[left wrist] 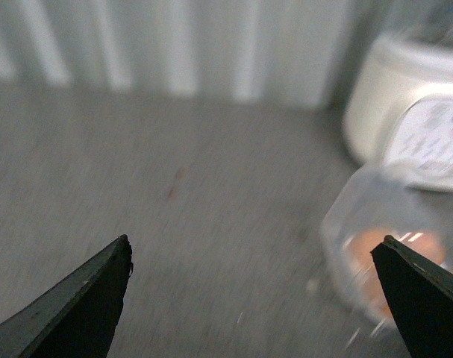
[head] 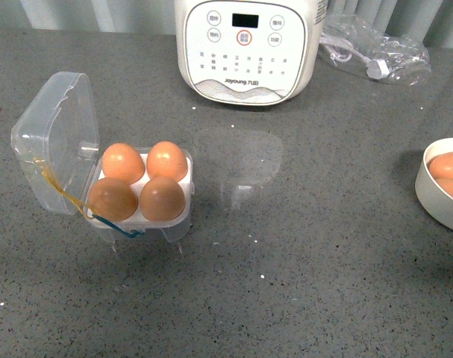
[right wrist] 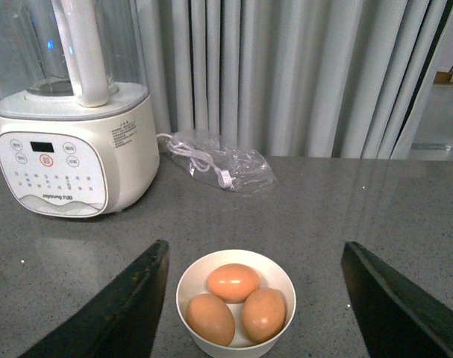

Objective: Put egg into box

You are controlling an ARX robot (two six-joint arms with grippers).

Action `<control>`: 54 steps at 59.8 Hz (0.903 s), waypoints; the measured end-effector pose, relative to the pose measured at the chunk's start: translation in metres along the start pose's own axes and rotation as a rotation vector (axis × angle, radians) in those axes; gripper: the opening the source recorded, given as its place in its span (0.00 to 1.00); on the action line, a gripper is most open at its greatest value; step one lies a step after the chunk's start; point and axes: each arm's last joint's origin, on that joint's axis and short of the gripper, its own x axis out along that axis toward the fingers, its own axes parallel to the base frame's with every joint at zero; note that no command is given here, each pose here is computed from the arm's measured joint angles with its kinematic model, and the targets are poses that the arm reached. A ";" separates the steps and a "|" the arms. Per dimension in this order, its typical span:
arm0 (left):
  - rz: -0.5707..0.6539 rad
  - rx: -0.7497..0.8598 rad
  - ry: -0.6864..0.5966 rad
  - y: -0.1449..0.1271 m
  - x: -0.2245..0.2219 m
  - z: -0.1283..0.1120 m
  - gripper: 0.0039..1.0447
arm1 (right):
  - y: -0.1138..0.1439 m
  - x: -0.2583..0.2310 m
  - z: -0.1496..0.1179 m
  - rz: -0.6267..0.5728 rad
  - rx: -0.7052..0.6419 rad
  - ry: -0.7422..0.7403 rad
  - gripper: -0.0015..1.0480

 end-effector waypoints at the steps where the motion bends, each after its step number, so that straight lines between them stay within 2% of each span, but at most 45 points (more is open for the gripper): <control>1: 0.035 0.006 0.054 0.000 0.001 -0.001 0.94 | 0.000 0.000 0.000 0.000 0.000 0.000 0.75; 4: 0.086 0.038 0.163 -0.002 0.005 -0.005 0.94 | 0.000 0.000 0.000 -0.002 0.000 0.000 0.83; 6: 0.074 0.044 0.192 -0.003 0.007 -0.006 0.94 | 0.000 0.000 0.000 -0.001 0.000 0.000 0.90; 9: 0.063 0.048 0.218 -0.004 0.009 -0.005 0.94 | 0.000 0.000 0.000 0.001 0.000 0.000 0.95; 14: 0.046 0.045 0.236 -0.004 0.016 0.004 0.94 | 0.000 0.000 0.000 0.000 0.000 0.000 0.92; 30: -0.029 0.063 0.287 -0.004 0.057 0.028 0.94 | 0.000 0.000 0.000 0.000 0.000 0.000 0.93; 54: -0.079 0.128 0.323 -0.002 0.116 0.023 0.94 | 0.000 0.000 0.000 0.000 0.000 0.000 0.93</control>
